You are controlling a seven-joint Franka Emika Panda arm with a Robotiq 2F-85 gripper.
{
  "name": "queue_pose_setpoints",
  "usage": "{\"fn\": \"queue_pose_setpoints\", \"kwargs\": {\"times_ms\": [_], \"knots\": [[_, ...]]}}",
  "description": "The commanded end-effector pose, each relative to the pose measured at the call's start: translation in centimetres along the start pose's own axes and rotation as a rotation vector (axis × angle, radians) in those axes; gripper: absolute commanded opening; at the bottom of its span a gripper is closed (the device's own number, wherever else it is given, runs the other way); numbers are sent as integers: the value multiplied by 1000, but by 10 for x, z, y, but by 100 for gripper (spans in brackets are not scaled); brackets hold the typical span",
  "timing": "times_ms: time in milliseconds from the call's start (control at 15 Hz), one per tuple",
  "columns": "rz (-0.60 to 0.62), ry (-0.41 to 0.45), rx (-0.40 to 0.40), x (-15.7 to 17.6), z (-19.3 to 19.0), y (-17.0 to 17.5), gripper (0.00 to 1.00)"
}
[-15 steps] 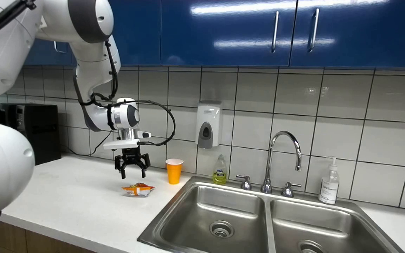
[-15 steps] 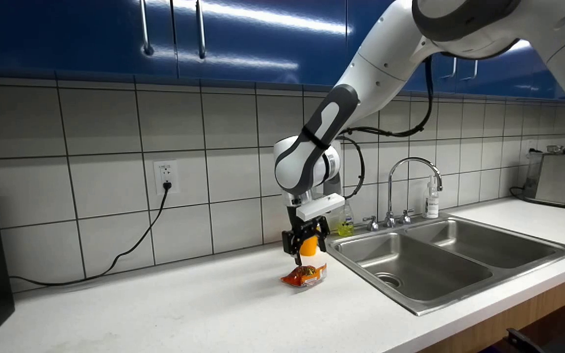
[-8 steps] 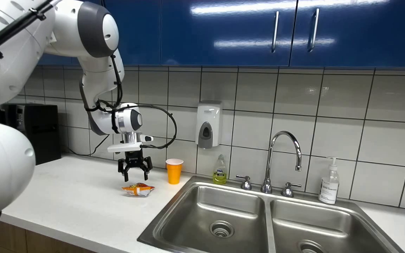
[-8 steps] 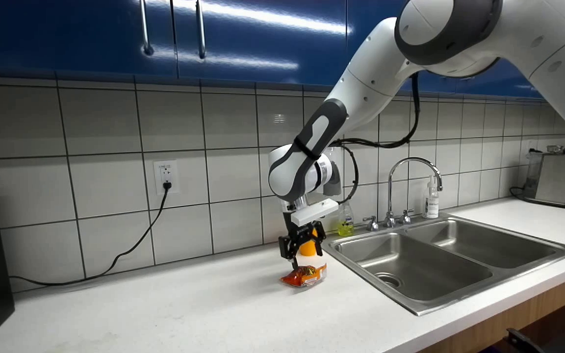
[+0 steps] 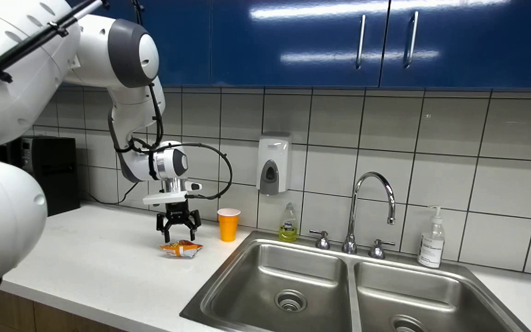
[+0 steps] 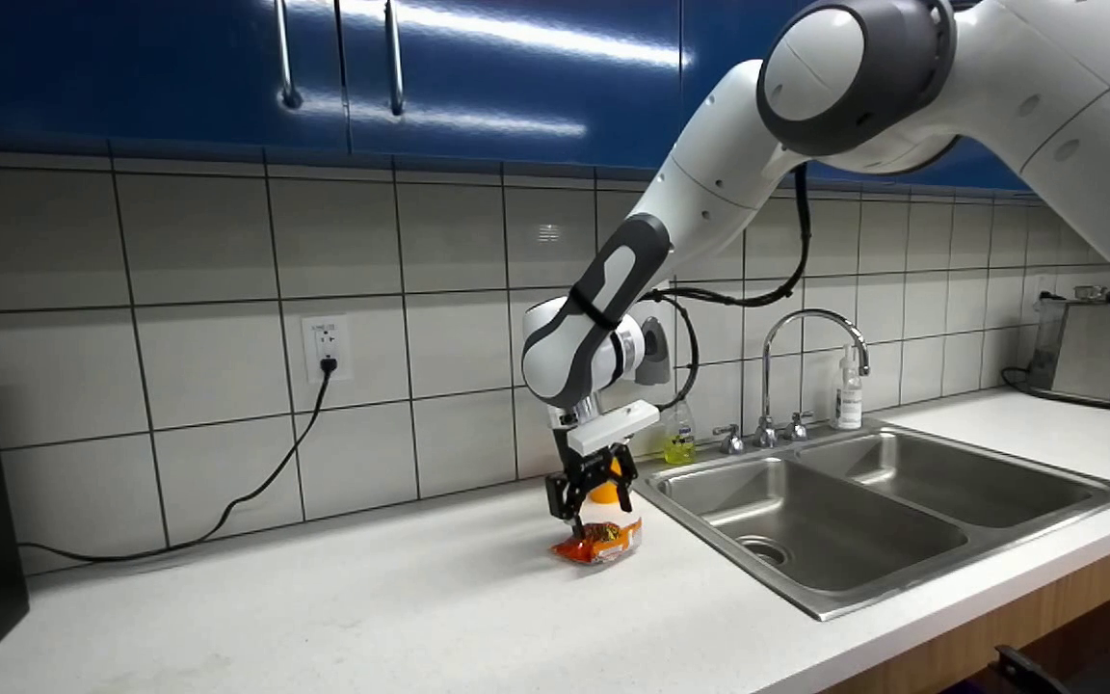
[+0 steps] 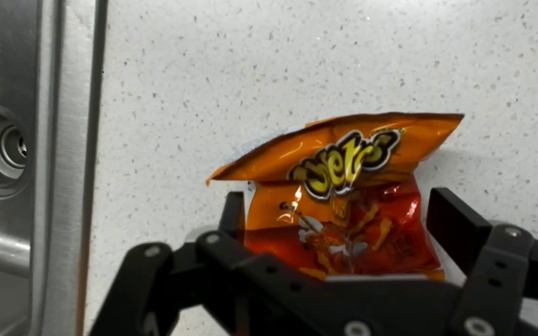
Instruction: Put the orange packet in the left sink
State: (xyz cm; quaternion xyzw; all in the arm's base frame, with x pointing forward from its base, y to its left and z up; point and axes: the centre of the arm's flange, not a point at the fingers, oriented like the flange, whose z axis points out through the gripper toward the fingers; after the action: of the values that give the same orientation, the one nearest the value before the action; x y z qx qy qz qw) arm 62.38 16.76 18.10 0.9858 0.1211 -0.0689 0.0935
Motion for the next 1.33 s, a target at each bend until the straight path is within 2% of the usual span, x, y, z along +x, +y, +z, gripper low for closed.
{"fn": "queue_pose_setpoints", "kwargs": {"times_ms": [0, 467, 533, 667, 1200, 1267], "knots": [[19, -17, -19, 13, -2, 2, 100], [29, -23, -22, 18, 0, 8, 100], [28, -24, -22, 19, 1, 9, 75], [26, -30, -23, 19, 1, 9, 66], [25, -43, -22, 21, 3, 11, 1], [24, -45, -21, 21, 4, 11, 0]]}}
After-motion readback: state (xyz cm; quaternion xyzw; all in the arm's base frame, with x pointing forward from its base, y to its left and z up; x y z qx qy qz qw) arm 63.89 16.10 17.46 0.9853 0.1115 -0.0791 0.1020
